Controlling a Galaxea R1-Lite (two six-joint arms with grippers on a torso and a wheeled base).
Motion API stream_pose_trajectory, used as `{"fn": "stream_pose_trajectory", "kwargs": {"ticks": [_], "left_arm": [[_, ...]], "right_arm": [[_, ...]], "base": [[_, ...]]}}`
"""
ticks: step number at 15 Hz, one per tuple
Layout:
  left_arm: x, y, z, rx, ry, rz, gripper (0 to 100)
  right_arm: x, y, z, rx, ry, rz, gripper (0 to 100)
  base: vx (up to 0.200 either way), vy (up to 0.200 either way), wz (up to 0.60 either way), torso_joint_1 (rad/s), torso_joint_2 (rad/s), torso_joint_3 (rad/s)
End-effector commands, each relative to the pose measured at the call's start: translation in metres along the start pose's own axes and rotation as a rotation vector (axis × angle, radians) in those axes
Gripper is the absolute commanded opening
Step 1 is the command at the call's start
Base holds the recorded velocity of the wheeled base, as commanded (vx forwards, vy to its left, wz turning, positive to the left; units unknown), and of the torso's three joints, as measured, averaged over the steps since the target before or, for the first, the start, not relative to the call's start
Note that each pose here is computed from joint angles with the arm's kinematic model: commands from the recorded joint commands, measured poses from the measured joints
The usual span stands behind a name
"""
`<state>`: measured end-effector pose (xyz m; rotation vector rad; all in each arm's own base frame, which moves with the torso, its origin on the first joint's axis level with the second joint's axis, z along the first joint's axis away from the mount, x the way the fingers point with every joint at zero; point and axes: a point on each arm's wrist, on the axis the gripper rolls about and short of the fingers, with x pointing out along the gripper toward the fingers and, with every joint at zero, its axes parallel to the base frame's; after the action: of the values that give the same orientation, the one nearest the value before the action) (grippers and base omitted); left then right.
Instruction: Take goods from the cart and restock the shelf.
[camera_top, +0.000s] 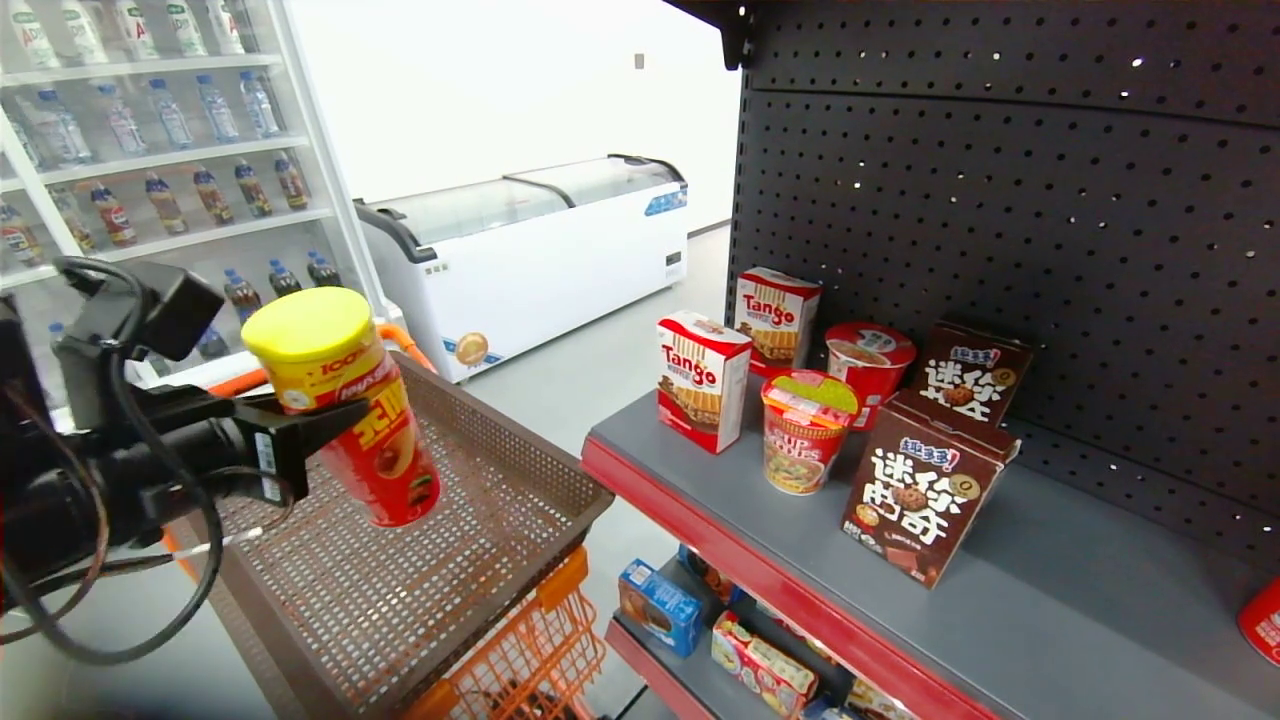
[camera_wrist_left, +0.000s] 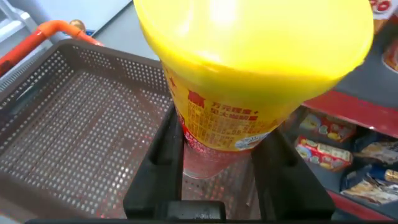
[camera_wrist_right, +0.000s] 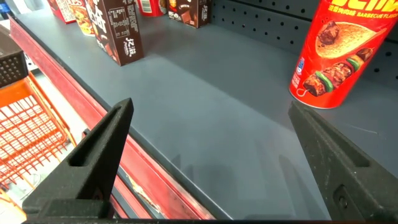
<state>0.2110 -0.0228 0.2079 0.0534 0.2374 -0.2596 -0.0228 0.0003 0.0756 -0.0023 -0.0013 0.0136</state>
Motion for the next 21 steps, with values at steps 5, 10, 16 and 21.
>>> {"fn": "stream_pose_trajectory", "kwargs": {"ticks": [5, 10, 16, 21], "left_arm": [[-0.073, -0.013, -0.012, 0.016, -0.098, 0.025, 0], [-0.085, -0.032, -0.029, 0.044, -0.093, -0.196, 0], [-0.080, -0.045, -0.039, 0.055, -0.051, -0.470, 0], [-0.079, -0.059, -0.042, 0.065, -0.028, -0.679, 0]], "right_arm": [[0.000, 0.000, 0.000, -0.001, 0.000, 0.000, 100], [0.000, 0.000, 0.000, -0.001, 0.000, 0.002, 100], [0.000, 0.000, 0.000, -0.001, 0.000, 0.002, 100], [0.000, 0.000, 0.000, -0.001, 0.000, 0.002, 100]], "base": [[0.000, 0.000, 0.00, 0.000, 0.00, 0.000], [0.000, 0.000, 0.00, 0.000, 0.00, 0.000], [0.000, 0.000, 0.00, 0.000, 0.00, 0.000], [0.000, 0.000, 0.00, 0.000, 0.00, 0.000]]}}
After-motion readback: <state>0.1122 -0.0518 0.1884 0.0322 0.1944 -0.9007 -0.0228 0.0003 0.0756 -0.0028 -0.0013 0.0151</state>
